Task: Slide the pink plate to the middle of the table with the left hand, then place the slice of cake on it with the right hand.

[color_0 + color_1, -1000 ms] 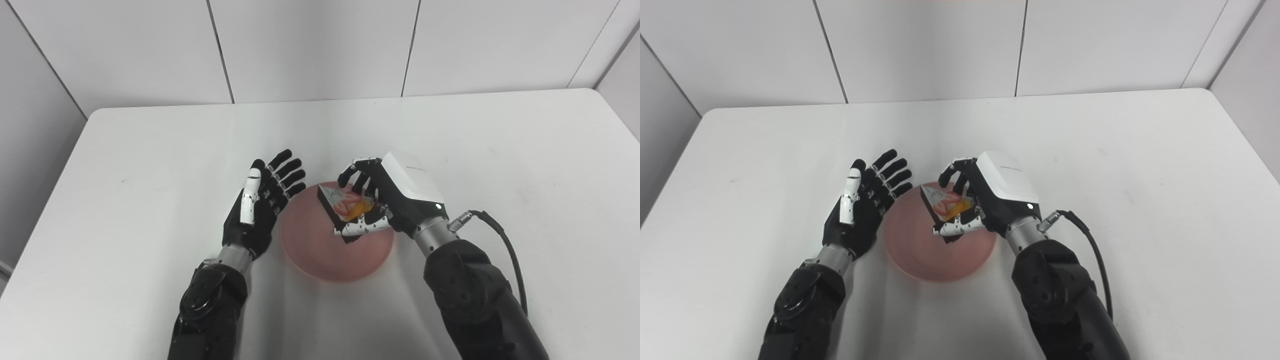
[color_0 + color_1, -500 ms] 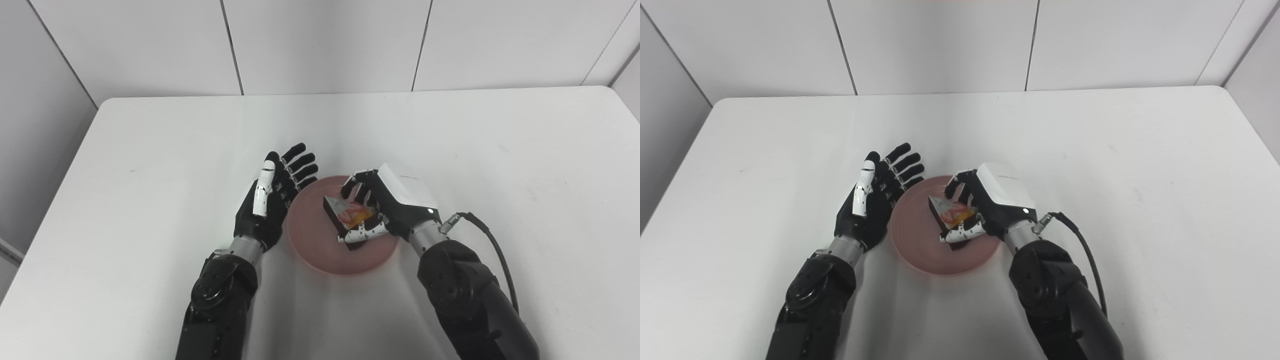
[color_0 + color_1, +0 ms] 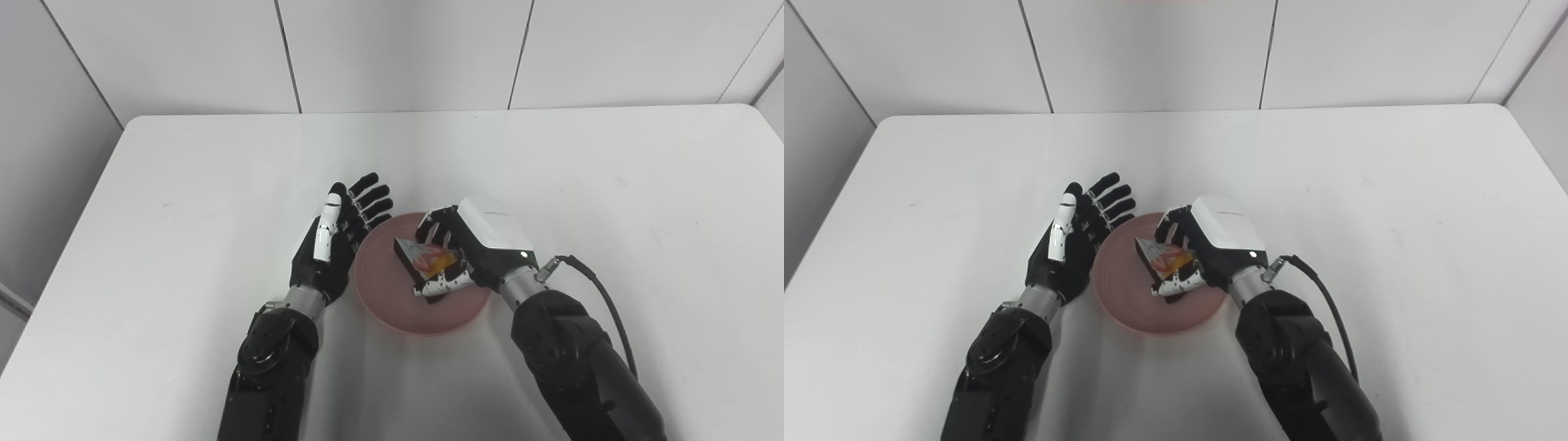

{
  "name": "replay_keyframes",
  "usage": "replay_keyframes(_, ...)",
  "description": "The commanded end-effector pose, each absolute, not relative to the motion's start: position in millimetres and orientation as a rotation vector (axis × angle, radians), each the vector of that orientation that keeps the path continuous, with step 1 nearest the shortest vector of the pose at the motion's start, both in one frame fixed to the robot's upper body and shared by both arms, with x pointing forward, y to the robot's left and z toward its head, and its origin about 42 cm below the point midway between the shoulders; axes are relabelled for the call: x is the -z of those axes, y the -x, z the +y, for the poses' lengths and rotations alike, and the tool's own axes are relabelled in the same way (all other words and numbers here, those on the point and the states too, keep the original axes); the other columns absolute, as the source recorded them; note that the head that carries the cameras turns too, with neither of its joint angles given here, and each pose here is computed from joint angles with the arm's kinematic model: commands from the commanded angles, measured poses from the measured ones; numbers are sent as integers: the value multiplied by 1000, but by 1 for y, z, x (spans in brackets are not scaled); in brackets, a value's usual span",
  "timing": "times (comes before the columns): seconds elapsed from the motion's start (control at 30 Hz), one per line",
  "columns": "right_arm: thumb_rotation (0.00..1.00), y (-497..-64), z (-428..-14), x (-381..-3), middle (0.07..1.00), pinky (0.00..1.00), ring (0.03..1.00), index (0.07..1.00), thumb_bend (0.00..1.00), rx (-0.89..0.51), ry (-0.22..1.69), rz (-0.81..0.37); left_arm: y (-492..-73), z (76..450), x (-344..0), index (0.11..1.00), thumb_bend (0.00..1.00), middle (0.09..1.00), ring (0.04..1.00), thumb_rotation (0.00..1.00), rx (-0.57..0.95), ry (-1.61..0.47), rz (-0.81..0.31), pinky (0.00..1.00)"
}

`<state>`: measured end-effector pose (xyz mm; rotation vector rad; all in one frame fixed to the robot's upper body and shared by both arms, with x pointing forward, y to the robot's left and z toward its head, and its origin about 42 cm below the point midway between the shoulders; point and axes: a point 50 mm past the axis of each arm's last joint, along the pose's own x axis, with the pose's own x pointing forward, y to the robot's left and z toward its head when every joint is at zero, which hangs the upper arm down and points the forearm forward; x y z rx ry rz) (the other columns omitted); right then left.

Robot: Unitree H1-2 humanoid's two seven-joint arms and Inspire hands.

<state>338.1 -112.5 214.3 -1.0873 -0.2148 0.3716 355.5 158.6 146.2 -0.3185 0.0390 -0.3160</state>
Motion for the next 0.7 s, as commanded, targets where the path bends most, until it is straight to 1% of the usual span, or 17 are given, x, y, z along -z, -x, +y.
replay_keyframes(0.0,4,-336,-113,-223,482,267,364,582,545,-370,1093,-236,-348,157,-127,805,433,822,827,1000,297,314,145,804)
replay_keyframes(0.1,0,-334,-115,-229,482,271,370,661,558,-357,1107,-248,-348,157,-128,803,433,820,824,1000,299,312,142,804)
replay_keyframes(0.13,187,-334,-116,-231,490,274,375,676,691,-351,1110,-252,-348,157,-128,804,435,821,826,1000,300,312,142,806)
replay_keyframes(0.17,251,-333,-117,-235,493,275,377,680,737,-340,1121,-260,-348,157,-128,805,435,821,826,1000,302,315,144,807)
replay_keyframes(0.2,333,-332,-118,-239,513,296,402,688,768,-332,1135,-265,-348,157,-128,808,436,825,829,1000,304,317,147,810)
replay_keyframes(0.27,473,-331,-120,-247,595,378,494,712,819,-324,1156,-268,-348,158,-128,816,430,832,834,1000,308,320,151,815)
replay_keyframes(0.33,538,-329,-121,-255,646,424,548,735,855,-321,1167,-275,-348,159,-128,817,430,834,835,1000,308,321,152,814)
replay_keyframes(0.43,568,-326,-124,-266,677,440,571,760,883,-312,1175,-292,-348,160,-128,817,430,835,834,1000,308,324,153,813)
replay_keyframes(0.53,596,-323,-126,-273,698,420,571,800,908,-308,1171,-291,-348,160,-128,819,432,835,832,1000,305,324,153,808)
replay_keyframes(0.6,655,-321,-127,-277,737,404,581,851,933,-312,1172,-282,-348,160,-128,820,434,837,832,1000,303,320,151,805)
replay_keyframes(0.63,695,-320,-127,-279,779,411,610,882,946,-314,1171,-279,-348,160,-127,819,436,837,831,1000,301,317,150,802)
replay_keyframes(0.67,699,-318,-129,-281,783,411,613,885,947,-314,1161,-280,-347,160,-128,819,436,837,831,1000,298,312,143,802)
